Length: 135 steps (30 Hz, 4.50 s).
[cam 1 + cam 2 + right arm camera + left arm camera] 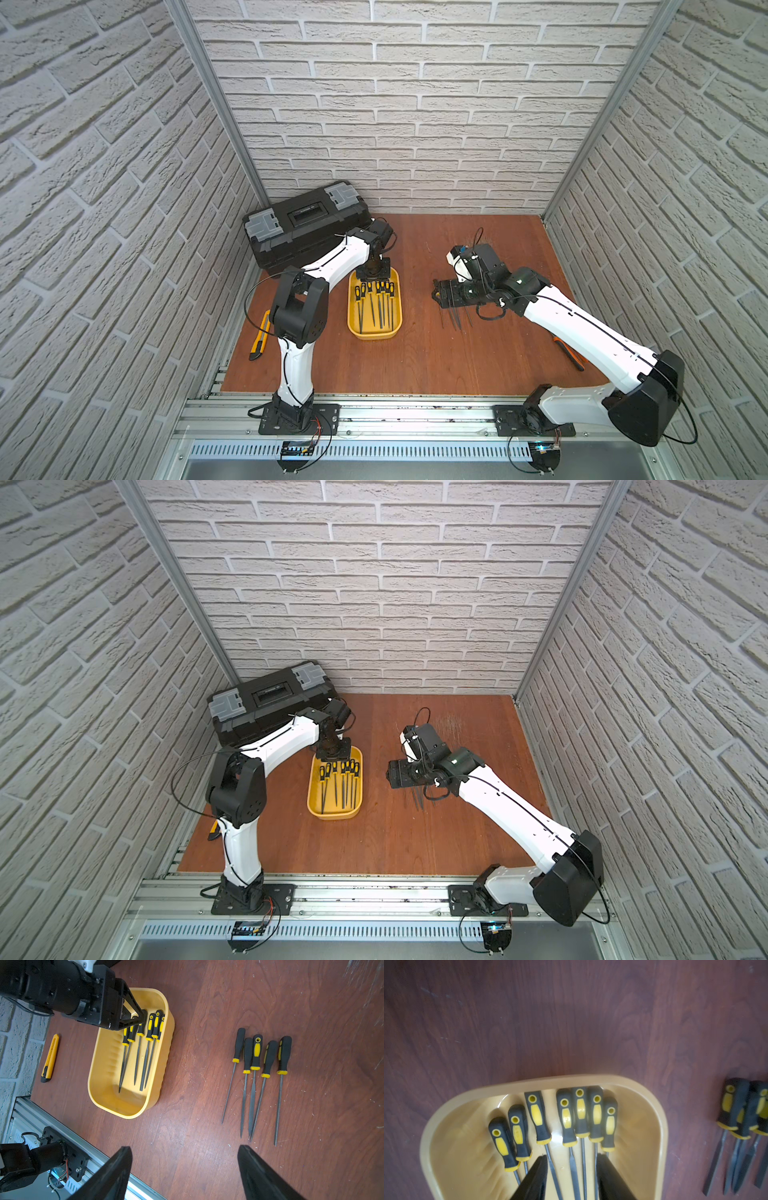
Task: Take the file tool out of the storage box
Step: Pick up the file tool from the storage box, then place the file tool at the center of the board.
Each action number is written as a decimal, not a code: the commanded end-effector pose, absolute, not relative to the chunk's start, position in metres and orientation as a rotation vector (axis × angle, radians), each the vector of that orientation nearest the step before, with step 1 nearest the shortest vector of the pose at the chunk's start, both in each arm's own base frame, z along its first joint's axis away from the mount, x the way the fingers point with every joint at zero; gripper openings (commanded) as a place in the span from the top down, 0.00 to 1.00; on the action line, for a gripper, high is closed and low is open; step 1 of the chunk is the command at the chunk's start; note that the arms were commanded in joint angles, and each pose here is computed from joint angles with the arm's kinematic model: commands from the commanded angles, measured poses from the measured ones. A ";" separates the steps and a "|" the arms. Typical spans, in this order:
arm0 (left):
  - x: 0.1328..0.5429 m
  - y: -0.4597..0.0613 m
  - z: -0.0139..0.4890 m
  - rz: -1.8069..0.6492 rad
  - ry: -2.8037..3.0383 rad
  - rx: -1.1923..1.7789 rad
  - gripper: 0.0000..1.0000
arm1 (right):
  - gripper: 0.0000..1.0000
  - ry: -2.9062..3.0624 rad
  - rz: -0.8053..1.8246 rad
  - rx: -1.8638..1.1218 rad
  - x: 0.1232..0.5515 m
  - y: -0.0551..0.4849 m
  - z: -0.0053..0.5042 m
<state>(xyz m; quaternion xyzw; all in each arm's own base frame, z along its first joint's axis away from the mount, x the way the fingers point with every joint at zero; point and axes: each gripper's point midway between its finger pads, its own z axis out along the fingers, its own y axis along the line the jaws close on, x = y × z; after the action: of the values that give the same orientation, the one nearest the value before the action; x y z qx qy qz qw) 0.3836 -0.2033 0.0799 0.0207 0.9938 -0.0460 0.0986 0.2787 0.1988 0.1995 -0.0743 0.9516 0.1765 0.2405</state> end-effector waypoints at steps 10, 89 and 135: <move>0.392 -0.200 0.058 -0.084 2.975 0.032 0.62 | 0.15 2.581 0.491 -0.193 0.280 0.194 0.199; 0.402 -0.231 0.202 -0.952 2.585 -0.144 0.86 | 0.40 2.388 1.222 -0.245 0.289 0.301 0.218; 0.387 -0.244 0.240 -1.101 2.535 -0.102 0.62 | 0.97 2.427 1.141 -0.361 0.321 0.330 0.215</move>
<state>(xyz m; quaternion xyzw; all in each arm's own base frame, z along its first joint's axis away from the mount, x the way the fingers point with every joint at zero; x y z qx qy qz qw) 0.3837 -0.2429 0.2279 -0.0473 0.9050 -0.3869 0.1704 0.3203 0.3251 0.1990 -0.1092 0.8842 0.4102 0.1950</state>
